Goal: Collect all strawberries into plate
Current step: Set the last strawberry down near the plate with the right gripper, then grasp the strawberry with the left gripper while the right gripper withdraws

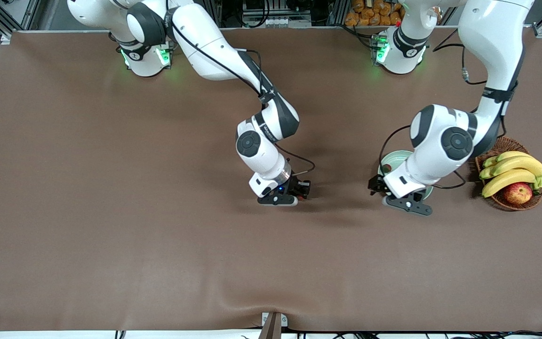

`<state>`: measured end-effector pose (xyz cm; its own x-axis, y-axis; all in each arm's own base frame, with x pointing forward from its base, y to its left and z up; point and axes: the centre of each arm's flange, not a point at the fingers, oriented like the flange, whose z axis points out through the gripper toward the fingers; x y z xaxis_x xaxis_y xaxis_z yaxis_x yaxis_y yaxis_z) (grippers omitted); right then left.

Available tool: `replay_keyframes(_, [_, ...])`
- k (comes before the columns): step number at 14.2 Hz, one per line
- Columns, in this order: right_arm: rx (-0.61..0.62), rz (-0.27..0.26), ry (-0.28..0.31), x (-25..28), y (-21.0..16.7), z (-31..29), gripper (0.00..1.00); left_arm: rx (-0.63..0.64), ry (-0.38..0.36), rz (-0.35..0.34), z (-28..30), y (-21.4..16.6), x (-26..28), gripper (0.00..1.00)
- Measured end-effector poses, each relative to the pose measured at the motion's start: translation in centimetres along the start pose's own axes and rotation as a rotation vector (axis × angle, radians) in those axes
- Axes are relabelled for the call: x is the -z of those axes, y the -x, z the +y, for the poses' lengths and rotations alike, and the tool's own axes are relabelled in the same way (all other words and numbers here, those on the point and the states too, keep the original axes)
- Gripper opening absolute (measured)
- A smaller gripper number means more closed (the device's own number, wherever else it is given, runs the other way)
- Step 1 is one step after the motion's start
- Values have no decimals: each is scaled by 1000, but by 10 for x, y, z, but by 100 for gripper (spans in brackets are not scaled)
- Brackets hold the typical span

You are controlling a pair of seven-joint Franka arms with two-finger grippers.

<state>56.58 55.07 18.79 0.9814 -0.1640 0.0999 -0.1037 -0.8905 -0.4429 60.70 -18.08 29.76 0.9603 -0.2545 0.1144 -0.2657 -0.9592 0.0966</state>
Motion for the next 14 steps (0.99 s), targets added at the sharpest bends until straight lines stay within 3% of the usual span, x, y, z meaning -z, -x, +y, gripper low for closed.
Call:
replay_keyframes(2, [12, 3, 5, -6, 7, -1, 42, 9, 11, 7, 19, -4, 1, 100])
replay_keyframes(6, [83, 45, 44, 1, 1, -7, 81, 14, 17, 8, 25, -9, -3, 100])
replay_keyframes(8, [81, 69, 46, 24, -21, -7, 100, 20, 22, 14, 31, -13, -3, 100])
replay_keyframes(11, [74, 58, 102, 85, -75, 9, 100, 39, 37, 20, 62, -21, -7, 100])
replay_keyframes(14, [55, -3, 186, 148, -120, 39, 100, 55, 64, 28, 112, -31, -15, 100])
